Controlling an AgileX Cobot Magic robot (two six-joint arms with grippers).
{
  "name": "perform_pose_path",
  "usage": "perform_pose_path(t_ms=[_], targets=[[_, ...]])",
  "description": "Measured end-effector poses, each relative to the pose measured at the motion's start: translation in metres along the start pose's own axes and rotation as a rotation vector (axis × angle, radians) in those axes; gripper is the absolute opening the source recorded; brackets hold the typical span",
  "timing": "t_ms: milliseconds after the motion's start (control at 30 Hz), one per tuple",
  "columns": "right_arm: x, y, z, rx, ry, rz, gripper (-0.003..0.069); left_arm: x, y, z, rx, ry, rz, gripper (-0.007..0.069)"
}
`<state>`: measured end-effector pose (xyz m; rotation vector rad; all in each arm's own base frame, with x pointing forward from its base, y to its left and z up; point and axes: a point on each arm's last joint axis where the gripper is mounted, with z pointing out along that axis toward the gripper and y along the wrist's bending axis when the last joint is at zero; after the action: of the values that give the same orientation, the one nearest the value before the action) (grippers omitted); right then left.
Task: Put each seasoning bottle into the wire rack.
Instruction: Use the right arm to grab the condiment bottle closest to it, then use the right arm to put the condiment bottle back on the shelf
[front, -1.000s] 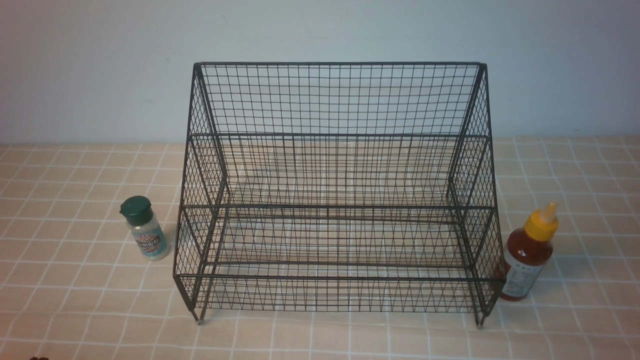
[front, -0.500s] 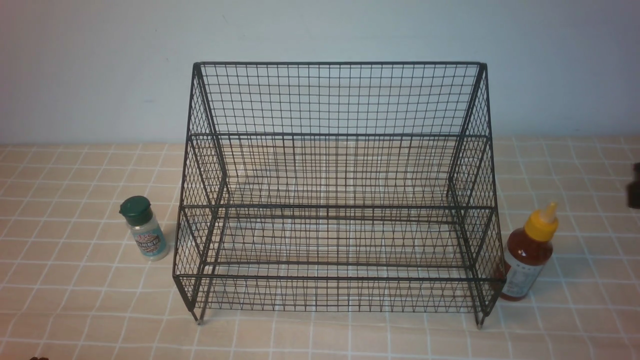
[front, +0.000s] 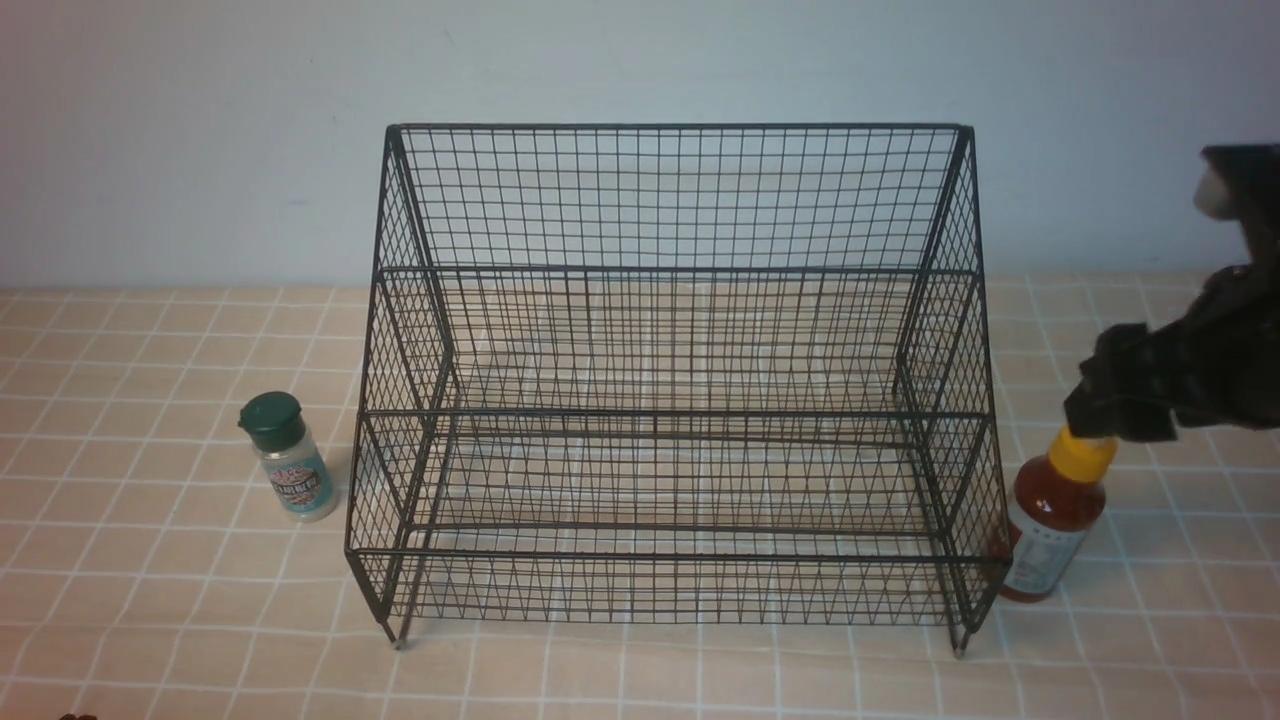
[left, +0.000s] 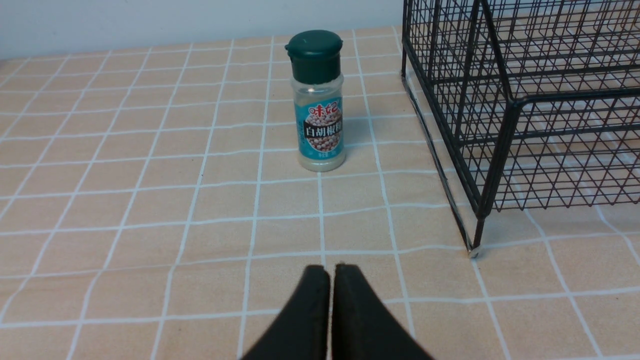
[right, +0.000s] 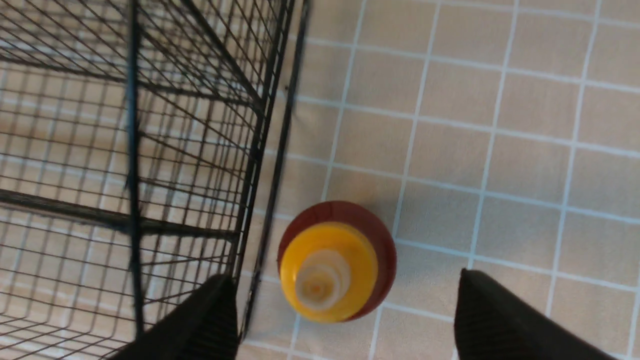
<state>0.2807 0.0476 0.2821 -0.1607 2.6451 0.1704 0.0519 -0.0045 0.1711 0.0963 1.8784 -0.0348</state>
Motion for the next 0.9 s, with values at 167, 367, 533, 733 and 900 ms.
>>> perform_pose_path(t_ms=[167,367,533,733,900], targets=[[-0.002,-0.002,0.027,0.004,0.056,0.007,0.0536,0.000,0.000,0.000,0.000,0.000,0.000,-0.0007],[-0.003,-0.003,0.040,0.003,0.078,0.014,0.0313,0.000,0.000,0.000,0.000,0.000,0.000,-0.0007],[-0.007,-0.002,0.030,0.004,0.090,0.001,0.0296,0.000,0.000,0.000,0.000,0.000,0.000,-0.0007],[-0.025,0.007,-0.052,-0.017,-0.030,-0.030,0.0296,0.000,0.000,0.000,0.000,0.000,0.000,-0.0007],[-0.020,0.019,-0.123,-0.041,-0.148,-0.078,0.0296,0.000,0.000,0.000,0.000,0.000,0.000,-0.0007]])
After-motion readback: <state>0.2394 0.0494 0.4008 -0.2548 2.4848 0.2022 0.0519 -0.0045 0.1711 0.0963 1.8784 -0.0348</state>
